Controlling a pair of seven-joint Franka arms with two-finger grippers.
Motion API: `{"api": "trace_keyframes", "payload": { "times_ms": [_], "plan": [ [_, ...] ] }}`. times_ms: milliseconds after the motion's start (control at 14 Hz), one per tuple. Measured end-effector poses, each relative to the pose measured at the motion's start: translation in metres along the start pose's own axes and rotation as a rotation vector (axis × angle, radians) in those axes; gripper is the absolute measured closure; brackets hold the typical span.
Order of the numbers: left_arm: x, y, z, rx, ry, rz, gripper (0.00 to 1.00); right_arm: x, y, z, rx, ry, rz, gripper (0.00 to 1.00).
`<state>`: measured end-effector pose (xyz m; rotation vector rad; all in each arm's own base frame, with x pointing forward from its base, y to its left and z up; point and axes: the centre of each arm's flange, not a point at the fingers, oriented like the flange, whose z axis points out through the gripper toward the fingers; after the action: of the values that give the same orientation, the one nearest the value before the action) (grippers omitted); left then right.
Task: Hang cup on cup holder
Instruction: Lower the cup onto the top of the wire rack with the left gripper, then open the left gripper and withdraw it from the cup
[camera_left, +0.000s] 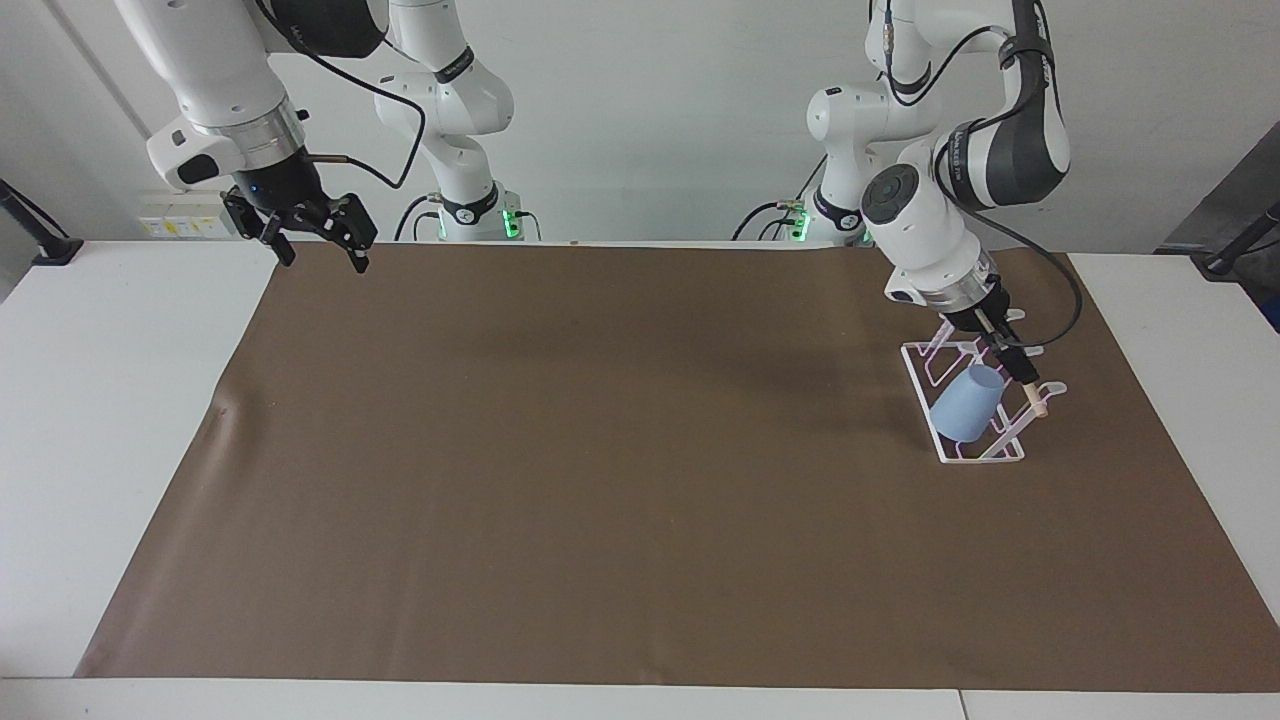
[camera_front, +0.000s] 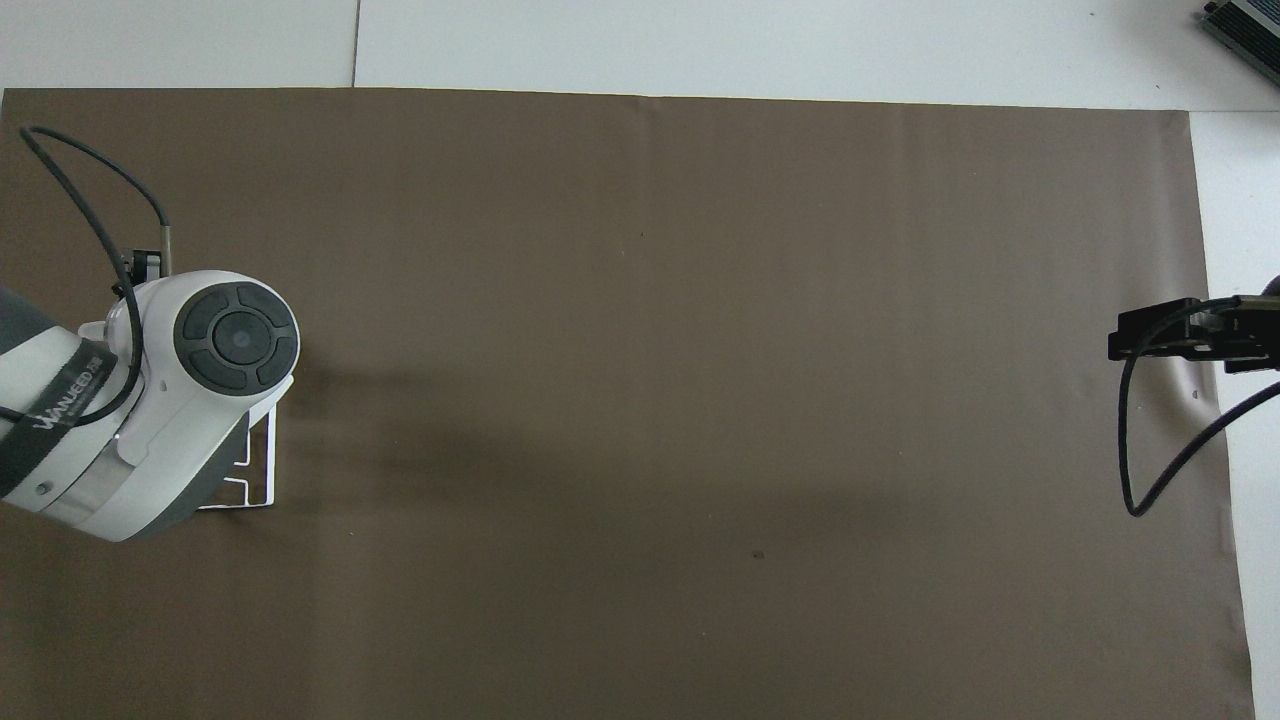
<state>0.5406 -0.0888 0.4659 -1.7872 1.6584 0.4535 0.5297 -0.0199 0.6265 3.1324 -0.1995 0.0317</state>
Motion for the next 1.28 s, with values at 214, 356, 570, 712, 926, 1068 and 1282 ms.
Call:
{"api": "trace_keyframes", "payload": {
  "times_ms": [214, 356, 570, 712, 926, 1068, 1282],
  "plan": [
    [-0.021, -0.012, -0.033, -0.088, 0.131, -0.165, 0.00, -0.002, 0.000, -0.004, 0.001, 0.008, -0.001, 0.00],
    [-0.031, -0.015, -0.054, -0.144, 0.209, -0.308, 0.00, -0.002, 0.000, -0.003, 0.001, 0.006, -0.001, 0.00],
    [-0.044, -0.020, -0.083, -0.252, 0.306, -0.529, 0.00, -0.002, 0.001, -0.002, 0.001, 0.003, 0.001, 0.00],
    [-0.052, -0.022, -0.101, -0.306, 0.341, -0.642, 0.00, -0.004, -0.001, -0.001, -0.001, -0.016, -0.002, 0.00],
    [-0.054, -0.020, -0.123, -0.439, 0.408, -0.828, 0.00, -0.007, -0.009, -0.001, -0.002, -0.023, -0.018, 0.00],
    [-0.059, -0.020, -0.134, -0.506, 0.429, -0.906, 0.00, -0.007, -0.007, -0.003, -0.002, -0.020, -0.015, 0.00],
    [-0.066, -0.021, -0.143, -0.576, 0.435, -1.032, 0.00, -0.007, -0.006, -0.003, -0.002, -0.019, -0.013, 0.00]
  ]
}}
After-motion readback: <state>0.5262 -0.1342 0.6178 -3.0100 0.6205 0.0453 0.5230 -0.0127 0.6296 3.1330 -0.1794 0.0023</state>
